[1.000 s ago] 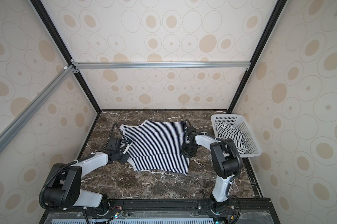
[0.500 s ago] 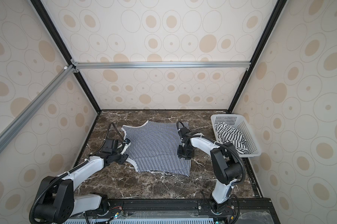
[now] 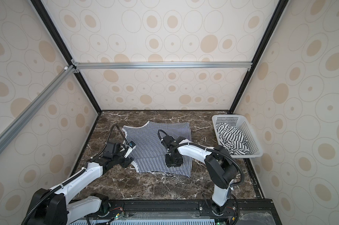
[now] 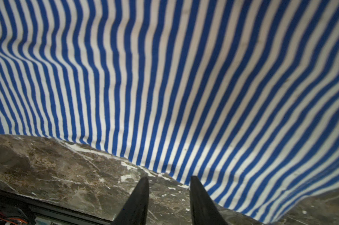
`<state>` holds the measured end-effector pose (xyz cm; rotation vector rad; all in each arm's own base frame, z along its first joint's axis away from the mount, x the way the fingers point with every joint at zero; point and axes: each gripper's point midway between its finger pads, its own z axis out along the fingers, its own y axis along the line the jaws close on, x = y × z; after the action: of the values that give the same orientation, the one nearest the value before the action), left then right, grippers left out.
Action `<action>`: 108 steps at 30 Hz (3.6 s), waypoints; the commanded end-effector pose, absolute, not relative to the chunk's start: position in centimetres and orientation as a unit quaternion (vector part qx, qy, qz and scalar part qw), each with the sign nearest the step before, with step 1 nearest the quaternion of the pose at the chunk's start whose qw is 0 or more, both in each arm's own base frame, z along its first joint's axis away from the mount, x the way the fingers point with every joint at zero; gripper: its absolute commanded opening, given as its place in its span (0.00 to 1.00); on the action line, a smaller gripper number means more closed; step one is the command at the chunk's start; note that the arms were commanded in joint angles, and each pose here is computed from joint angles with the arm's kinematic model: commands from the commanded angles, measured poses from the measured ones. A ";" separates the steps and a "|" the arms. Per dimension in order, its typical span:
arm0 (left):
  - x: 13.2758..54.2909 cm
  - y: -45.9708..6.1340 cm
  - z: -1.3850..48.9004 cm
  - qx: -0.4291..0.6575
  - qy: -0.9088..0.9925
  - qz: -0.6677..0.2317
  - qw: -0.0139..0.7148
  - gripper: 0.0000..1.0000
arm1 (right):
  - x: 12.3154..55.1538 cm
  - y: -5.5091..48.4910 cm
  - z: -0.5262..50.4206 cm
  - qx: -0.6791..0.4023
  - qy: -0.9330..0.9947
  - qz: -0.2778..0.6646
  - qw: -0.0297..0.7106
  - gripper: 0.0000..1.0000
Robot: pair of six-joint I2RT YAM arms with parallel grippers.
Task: Fold and stack tank tops
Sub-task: Rotate the tank top at the center of the table, then fold the tank top at the center of the table.
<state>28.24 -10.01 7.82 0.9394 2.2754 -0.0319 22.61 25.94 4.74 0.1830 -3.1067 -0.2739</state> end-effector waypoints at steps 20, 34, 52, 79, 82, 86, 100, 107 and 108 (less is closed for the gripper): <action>27.2 -10.5 7.2 0.394 0.854 -0.008 0.340 0.70 | 22.1 29.6 2.7 0.051 -0.996 -0.068 0.013 0.38; 26.6 -11.5 6.7 0.415 0.848 -0.012 0.329 0.70 | 19.7 26.7 1.2 0.045 -0.997 -0.046 0.031 0.38; 22.5 -16.0 5.0 0.521 0.803 -0.044 0.286 0.70 | 21.5 23.9 4.7 0.041 -0.998 -0.038 -0.010 0.38; 17.6 -18.5 2.6 0.670 0.710 -0.012 0.217 0.38 | 20.0 14.8 6.4 -0.118 -0.989 -0.077 -0.047 0.38; 17.3 -18.4 2.3 0.677 0.707 -0.014 0.205 0.38 | 20.1 14.5 6.4 -0.120 -0.989 -0.077 -0.045 0.38; 17.6 -18.6 2.1 0.678 0.705 -0.010 0.207 0.38 | 20.1 14.5 6.2 -0.123 -0.988 -0.079 -0.046 0.38; 17.8 -18.5 1.0 0.684 0.706 0.000 0.186 0.32 | 19.9 14.0 5.3 -0.131 -0.987 -0.085 -0.041 0.38; 17.6 -17.7 0.2 0.690 0.706 0.013 0.160 0.28 | 19.6 13.3 5.4 -0.136 -0.986 -0.085 -0.042 0.38; 17.4 -17.7 0.3 0.691 0.705 0.009 0.158 0.28 | 19.6 13.2 5.5 -0.139 -0.986 -0.086 -0.043 0.38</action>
<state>19.11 -19.43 1.78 1.8496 1.9737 -0.0010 20.16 13.90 5.30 -0.4284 -3.1894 -0.2835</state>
